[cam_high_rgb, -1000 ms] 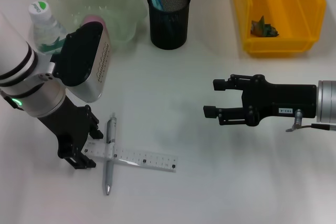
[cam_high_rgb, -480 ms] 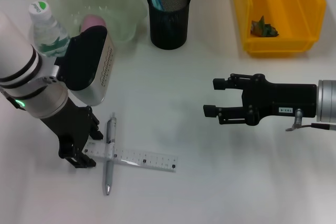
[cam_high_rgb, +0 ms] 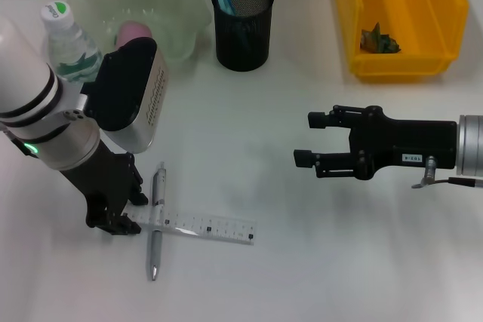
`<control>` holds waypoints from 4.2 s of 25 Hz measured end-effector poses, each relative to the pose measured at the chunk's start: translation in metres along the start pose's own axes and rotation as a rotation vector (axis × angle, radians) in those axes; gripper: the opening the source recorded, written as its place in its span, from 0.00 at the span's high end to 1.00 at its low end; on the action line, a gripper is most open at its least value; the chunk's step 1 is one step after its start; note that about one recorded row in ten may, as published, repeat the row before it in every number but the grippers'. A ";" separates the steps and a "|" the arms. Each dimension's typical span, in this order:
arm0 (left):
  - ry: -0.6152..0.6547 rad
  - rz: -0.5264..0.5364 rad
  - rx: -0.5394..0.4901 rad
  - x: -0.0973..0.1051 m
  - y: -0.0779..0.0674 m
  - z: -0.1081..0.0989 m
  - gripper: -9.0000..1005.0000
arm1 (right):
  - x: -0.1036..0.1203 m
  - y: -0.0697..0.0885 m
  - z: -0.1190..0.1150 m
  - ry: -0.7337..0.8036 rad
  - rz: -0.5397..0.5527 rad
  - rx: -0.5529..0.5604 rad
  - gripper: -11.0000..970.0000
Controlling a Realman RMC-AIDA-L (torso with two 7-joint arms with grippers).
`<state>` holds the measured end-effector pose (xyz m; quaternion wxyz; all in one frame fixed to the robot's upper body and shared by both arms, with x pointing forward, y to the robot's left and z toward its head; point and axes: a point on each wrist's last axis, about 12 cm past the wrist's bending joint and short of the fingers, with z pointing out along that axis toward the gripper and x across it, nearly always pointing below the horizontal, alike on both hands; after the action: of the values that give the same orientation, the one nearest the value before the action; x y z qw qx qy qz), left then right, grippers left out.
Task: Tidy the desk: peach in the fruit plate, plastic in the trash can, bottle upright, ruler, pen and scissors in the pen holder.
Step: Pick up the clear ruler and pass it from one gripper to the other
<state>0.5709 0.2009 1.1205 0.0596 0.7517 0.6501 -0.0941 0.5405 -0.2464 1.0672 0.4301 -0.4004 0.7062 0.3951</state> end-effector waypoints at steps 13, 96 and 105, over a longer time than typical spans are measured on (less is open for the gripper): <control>-0.102 -0.045 -0.015 0.000 0.002 -0.014 0.61 | -0.008 0.005 -0.015 -0.128 0.044 -0.028 0.18; -0.382 -0.187 -0.169 -0.008 0.018 -0.021 0.59 | -0.065 -0.038 -0.019 0.189 1.163 -0.021 0.18; -0.399 -0.194 -0.169 -0.009 0.019 -0.023 0.59 | -0.060 -0.037 -0.012 0.183 1.168 -0.009 0.18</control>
<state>0.5897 0.1939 1.1447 0.2402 0.6445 0.7003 -0.1912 0.5893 -0.2576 1.1190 0.0771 0.0207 0.8422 0.5333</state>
